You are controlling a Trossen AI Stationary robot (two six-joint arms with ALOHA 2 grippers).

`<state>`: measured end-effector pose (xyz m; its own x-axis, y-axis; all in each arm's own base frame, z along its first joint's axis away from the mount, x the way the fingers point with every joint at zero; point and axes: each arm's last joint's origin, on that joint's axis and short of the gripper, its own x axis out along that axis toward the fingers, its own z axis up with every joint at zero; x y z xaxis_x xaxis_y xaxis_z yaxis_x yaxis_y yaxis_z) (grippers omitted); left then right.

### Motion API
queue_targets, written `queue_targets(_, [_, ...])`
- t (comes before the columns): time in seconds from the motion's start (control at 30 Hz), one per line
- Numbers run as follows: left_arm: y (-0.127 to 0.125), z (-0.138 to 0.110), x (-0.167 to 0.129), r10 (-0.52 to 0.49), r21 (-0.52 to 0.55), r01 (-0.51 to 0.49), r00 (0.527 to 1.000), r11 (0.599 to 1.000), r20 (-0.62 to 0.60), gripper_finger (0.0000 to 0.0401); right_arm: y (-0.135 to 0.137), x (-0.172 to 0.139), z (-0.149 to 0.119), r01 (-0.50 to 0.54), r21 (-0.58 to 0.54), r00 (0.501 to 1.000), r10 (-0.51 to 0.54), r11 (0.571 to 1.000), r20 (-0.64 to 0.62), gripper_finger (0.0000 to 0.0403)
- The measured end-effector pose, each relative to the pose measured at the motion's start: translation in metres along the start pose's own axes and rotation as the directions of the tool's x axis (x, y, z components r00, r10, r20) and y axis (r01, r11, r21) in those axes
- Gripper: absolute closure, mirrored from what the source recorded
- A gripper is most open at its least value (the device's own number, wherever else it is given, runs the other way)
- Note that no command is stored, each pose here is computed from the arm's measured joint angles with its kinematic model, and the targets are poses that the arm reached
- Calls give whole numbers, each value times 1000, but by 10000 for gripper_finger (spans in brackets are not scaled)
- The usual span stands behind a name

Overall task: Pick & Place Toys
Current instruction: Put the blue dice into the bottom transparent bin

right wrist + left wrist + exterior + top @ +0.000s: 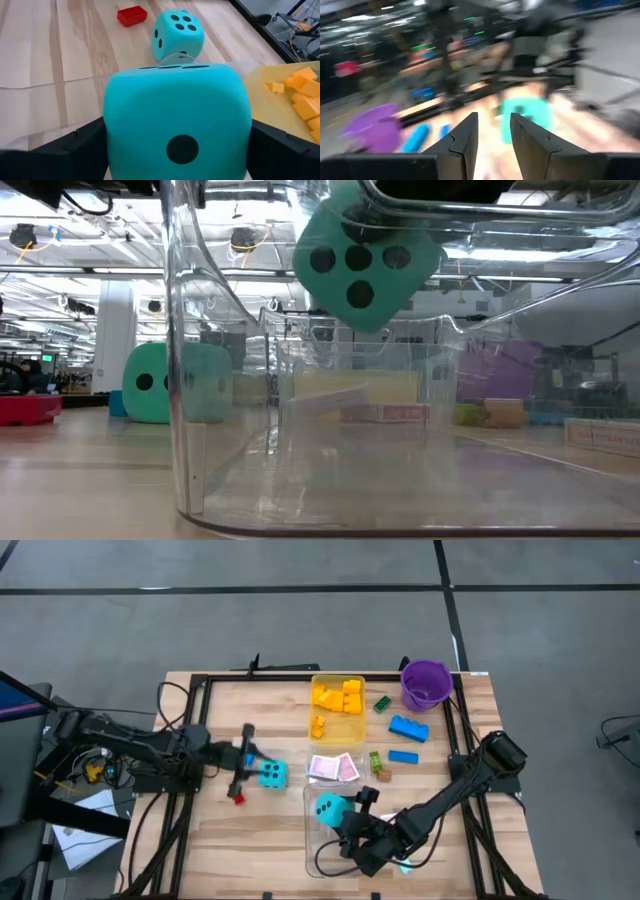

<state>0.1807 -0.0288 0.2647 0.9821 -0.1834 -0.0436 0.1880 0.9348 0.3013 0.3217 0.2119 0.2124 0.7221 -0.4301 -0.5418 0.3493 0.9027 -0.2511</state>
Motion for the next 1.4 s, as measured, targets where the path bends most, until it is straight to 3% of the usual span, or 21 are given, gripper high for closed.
queue_targets(0.07, [-3,0,2,-51,-3,51,999,999,20,293,0,0,0,-1,14,1000,1,1000,-1,44])
queue_targets(0.3, [-6,-1,15,-80,-7,80,997,997,-14,293,-1,1,0,-6,93,1000,8,996,-15,11])
queue_targets(0.5, [-8,-2,31,-101,-11,100,993,995,-55,293,-10,11,7,-59,189,986,87,980,-140,7])
queue_targets(0.8, [-7,1,30,-100,-6,100,994,995,-54,293,-14,-6,34,-67,147,982,92,987,-166,5])
queue_targets(1.13, [-4,-5,0,6,13,-3,967,1000,-254,293,-10,-45,10,117,95,989,-107,989,-101,5])
queue_targets(1.27, [-1,-4,-9,84,24,-80,954,996,-288,287,-18,-64,-2,254,110,966,-259,961,31,5])
queue_targets(1.4, [0,-3,-10,104,15,-105,951,994,-292,245,-38,-87,-3,319,161,922,-345,934,174,5])
